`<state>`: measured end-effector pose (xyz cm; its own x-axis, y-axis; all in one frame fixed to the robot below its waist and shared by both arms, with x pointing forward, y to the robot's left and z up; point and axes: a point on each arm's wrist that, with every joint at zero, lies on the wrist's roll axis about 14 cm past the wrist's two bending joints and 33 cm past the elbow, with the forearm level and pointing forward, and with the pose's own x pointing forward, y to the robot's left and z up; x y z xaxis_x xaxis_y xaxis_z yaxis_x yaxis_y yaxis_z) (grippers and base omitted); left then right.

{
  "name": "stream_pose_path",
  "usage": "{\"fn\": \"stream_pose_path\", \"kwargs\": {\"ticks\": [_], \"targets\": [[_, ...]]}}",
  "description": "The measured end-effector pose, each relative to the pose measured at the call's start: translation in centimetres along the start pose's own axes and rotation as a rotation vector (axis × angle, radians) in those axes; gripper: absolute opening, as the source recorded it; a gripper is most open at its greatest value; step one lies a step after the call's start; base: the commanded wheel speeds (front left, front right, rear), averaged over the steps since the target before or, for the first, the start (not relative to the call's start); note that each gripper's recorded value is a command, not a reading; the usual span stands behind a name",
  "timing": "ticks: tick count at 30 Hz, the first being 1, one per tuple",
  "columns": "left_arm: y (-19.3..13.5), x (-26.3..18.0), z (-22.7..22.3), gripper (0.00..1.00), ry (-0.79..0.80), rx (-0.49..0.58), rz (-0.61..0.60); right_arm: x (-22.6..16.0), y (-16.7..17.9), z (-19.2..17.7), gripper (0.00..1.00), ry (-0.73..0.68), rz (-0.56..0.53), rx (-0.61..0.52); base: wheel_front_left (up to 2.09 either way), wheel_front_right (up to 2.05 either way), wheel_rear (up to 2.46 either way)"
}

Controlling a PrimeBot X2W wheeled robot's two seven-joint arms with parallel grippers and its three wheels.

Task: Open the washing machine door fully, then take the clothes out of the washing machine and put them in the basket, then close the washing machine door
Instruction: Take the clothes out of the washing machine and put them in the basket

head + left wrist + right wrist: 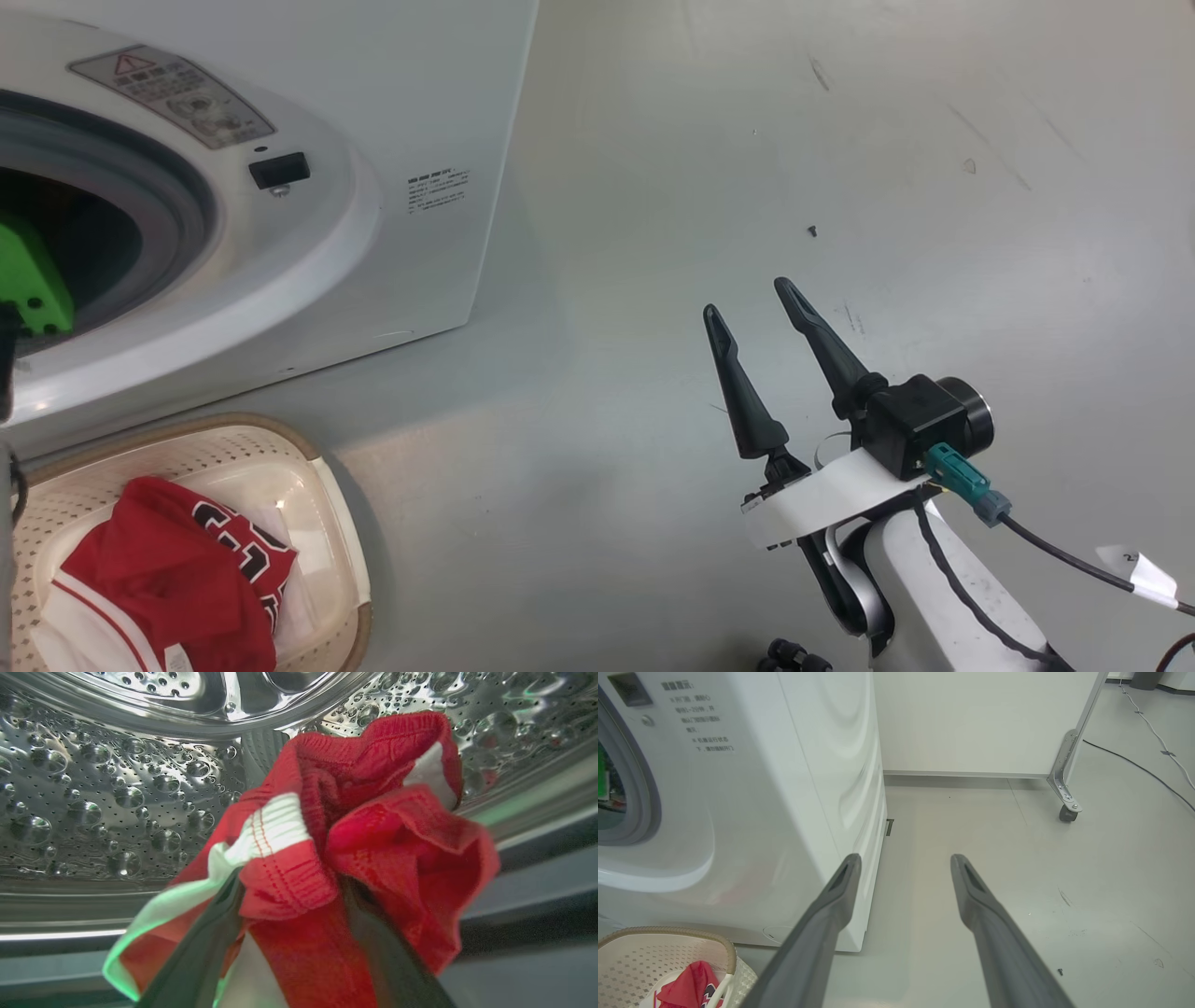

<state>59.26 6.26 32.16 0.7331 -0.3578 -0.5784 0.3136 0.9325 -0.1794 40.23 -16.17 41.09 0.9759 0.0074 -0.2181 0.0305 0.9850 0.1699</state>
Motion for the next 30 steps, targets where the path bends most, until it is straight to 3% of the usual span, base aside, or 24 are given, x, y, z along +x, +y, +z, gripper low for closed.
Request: {"fn": "stream_pose_path", "kwargs": {"ticks": [8, 9, 10, 11, 30], "targets": [[-0.1, 1.0, 0.0, 1.0, 0.021, -0.03, 0.017, 0.2, -0.1, 0.1, 1.0, -0.002, -0.005, -0.008, 0.0, 0.0, 0.0], [-0.1, 1.1, 0.0, 0.9, 0.024, -0.032, 0.017, 0.3, -0.1, 0.1, 1.0, -0.003, -0.004, -0.009, 0.0, 0.0, 0.0], [-0.1, 1.1, 0.0, 0.31, 0.024, -0.032, 0.017, 0.3, -0.1, 0.1, 1.0, -0.003, -0.004, -0.009, 0.0, 0.0, 0.0], [-0.2, 1.2, 0.0, 0.0, 0.026, -0.035, 0.017, 0.3, -0.1, 0.2, 1.0, -0.004, -0.003, -0.009, 0.0, 0.0, 0.0], [-0.7, -0.4, 0.6, 0.0, -0.036, -0.049, 0.017, 0.6, 0.4, 0.7, 1.0, -0.024, 0.011, -0.014, 0.0, 0.0, 0.0]]}}
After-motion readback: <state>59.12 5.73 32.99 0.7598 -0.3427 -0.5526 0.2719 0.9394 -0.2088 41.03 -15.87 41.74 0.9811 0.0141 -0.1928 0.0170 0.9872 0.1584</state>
